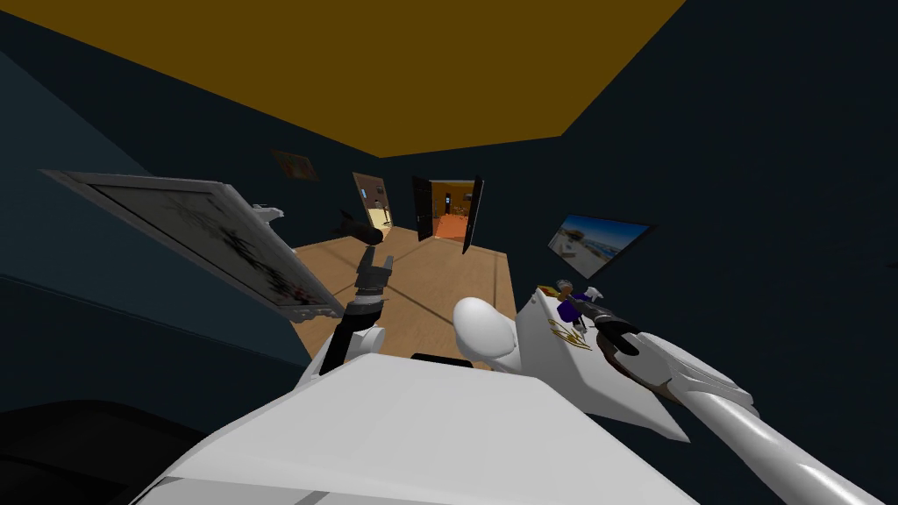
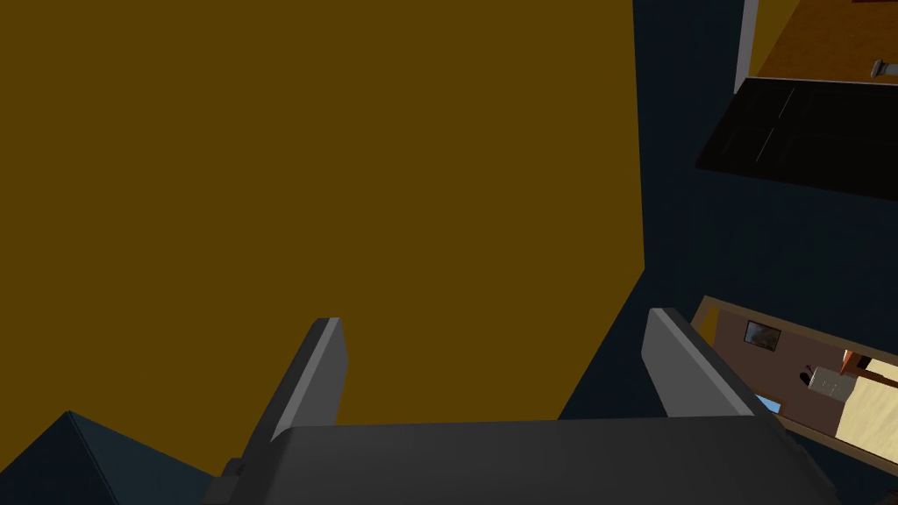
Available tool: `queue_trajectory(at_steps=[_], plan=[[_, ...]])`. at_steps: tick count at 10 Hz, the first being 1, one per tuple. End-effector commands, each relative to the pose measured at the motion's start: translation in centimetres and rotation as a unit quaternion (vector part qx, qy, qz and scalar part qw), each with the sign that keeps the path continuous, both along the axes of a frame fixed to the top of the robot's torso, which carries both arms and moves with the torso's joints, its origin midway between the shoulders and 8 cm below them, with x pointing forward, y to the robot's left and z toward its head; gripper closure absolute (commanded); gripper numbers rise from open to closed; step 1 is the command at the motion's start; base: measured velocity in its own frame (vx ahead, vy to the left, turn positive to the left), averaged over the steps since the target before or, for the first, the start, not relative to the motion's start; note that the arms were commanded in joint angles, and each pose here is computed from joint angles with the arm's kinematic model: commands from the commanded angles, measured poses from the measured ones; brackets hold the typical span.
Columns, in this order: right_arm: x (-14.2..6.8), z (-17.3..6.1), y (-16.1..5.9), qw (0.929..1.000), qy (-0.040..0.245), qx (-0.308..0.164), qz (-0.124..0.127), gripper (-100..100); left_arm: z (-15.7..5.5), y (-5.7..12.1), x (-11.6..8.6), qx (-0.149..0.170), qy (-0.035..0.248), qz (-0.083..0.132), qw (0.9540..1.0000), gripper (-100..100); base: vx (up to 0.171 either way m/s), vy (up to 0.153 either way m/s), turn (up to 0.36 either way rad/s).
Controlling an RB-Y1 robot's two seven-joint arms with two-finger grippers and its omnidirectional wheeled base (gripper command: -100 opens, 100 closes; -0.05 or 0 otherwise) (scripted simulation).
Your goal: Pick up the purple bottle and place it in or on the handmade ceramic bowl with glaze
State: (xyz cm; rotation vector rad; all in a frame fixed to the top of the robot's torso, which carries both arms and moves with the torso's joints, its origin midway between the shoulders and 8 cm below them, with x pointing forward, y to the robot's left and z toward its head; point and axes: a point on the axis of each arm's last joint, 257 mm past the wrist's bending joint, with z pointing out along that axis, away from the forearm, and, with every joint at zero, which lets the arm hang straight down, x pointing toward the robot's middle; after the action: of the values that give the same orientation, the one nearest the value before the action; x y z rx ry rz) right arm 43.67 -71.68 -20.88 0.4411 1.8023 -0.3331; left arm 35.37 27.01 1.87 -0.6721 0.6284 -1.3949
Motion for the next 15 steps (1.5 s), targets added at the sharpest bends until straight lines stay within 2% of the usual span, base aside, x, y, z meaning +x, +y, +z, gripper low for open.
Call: queue_trajectory(at_steps=[1, 2, 3, 4, 6, 7, 8, 10, 11, 13, 14, 15], plan=[[0.4, -0.1, -0.4, 1.0000, -0.002, 0.002, -0.001, -100, 0.0, 0.0, 0.0, 0.000, 0.000, 0.000, 1.0000, 0, -0.023, 0.037, 0.035], [-0.6, -0.7, -1.5, 0.9999, 0.006, 0.003, -0.014, -100, 0.0, 0.0, 0.0, 0.000, 0.000, 0.000, 1.0000, 0, -0.007, 0.016, -0.004], [-0.7, -0.8, -1.6, 0.9999, 0.007, 0.003, -0.015, -100, 0.0, 0.0, 0.0, 0.000, 0.000, 0.000, 1.0000, 0, 0.000, 0.000, 0.000], [0.9, 0.1, -1.0, 1.0000, -0.001, 0.005, 0.002, -100, 0.0, 0.0, 0.0, 0.000, 0.000, 0.000, 1.0000, 0, -0.020, 0.026, 0.050], [-0.5, -0.9, -2.6, 0.9998, 0.010, 0.006, -0.019, -100, 0.0, 0.0, 0.0, 0.000, 0.000, 0.000, 1.0000, 0, -0.018, 0.024, 0.018], [-0.5, -0.9, -2.6, 0.9998, 0.010, 0.006, -0.019, -100, 0.0, 0.0, 0.0, 0.000, 0.000, 0.000, 1.0000, 0, -0.003, 0.005, -0.014], [0.9, -0.2, -2.0, 1.0000, 0.005, 0.008, -0.003, -100, 0.0, 0.0, 0.0, 0.000, 0.000, 0.000, 1.0000, 0, -0.019, 0.030, 0.049], [-0.4, -1.0, -3.6, 0.9996, 0.014, 0.011, -0.023, -100, 0.0, 0.0, 0.0, 0.000, 0.000, 0.000, 1.0000, 0, -0.020, 0.027, 0.018], [1.0, -0.3, -3.0, 0.9998, 0.009, 0.015, -0.007, -100, 0.0, 0.0, 0.0, 0.000, 0.000, 0.000, 1.0000, 0, -0.027, 0.031, 0.044], [-0.5, -1.2, -4.4, 0.9993, 0.019, 0.017, -0.027, -100, 0.0, 0.0, 0.0, 0.000, 0.000, 0.000, 1.0000, 0, -0.018, 0.023, 0.015], [-0.1, -1.0, -3.9, 0.9995, 0.016, 0.016, -0.021, -100, 0.0, 0.0, 0.0, 0.000, 0.000, 0.000, 1.0000, 0, -0.002, 0.005, -0.005], [-0.2, -1.1, -4.0, 0.9995, 0.016, 0.017, -0.023, 100, 0.0, 0.0, 0.0, 0.000, 0.000, 0.000, 1.0000, 0, 0.000, 0.000, 0.000]])
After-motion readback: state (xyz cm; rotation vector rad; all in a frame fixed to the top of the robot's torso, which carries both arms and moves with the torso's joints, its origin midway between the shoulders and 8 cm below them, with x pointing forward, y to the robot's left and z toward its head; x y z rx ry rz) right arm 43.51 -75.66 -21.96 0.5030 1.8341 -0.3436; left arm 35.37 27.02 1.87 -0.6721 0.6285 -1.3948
